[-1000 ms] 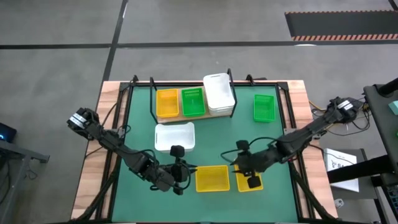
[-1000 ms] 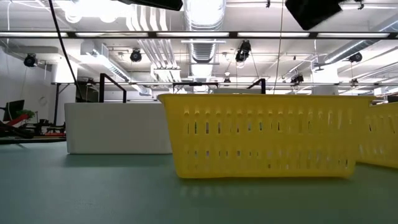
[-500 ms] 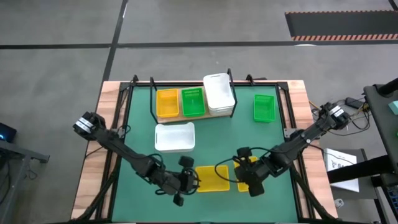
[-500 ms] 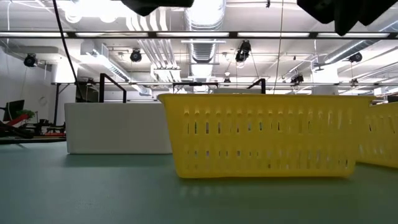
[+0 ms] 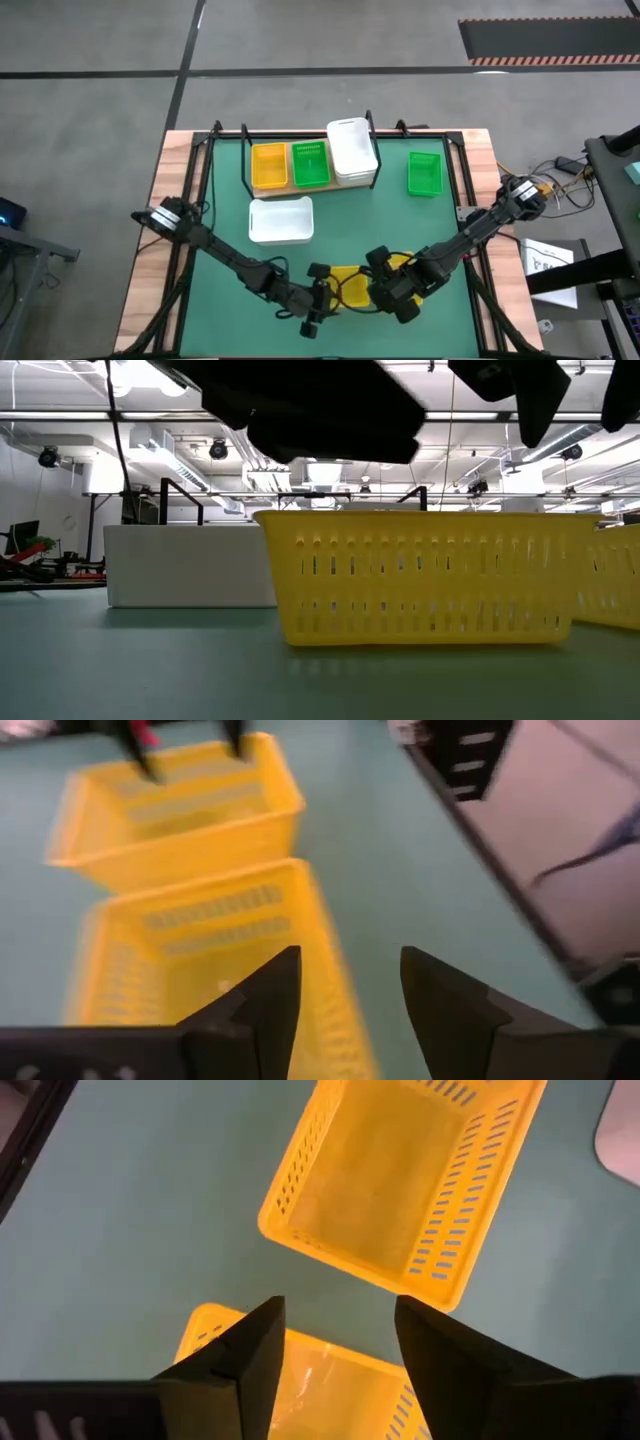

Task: Stack baskets on shelf by color
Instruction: Stack the left yellow bin on the yellow bin on the shelf

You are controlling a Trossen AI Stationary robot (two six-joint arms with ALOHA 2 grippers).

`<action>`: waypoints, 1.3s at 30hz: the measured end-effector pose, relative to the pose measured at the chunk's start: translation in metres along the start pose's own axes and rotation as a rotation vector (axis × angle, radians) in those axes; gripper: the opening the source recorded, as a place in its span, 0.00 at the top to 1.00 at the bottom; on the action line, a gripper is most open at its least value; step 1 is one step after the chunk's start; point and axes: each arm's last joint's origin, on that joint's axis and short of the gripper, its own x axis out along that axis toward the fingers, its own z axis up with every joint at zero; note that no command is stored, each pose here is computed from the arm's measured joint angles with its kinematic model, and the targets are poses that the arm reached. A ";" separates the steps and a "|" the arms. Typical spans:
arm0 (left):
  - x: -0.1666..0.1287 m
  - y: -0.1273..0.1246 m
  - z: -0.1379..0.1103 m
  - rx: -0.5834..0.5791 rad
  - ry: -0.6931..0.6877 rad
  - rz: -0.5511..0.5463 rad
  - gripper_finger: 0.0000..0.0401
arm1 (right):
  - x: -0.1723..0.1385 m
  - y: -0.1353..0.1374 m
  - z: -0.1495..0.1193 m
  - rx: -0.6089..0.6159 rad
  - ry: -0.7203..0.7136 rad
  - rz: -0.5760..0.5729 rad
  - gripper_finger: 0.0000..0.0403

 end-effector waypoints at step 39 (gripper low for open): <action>-0.076 0.019 0.021 -0.294 0.390 0.098 0.86 | -0.015 0.013 -0.011 0.068 0.025 0.002 0.55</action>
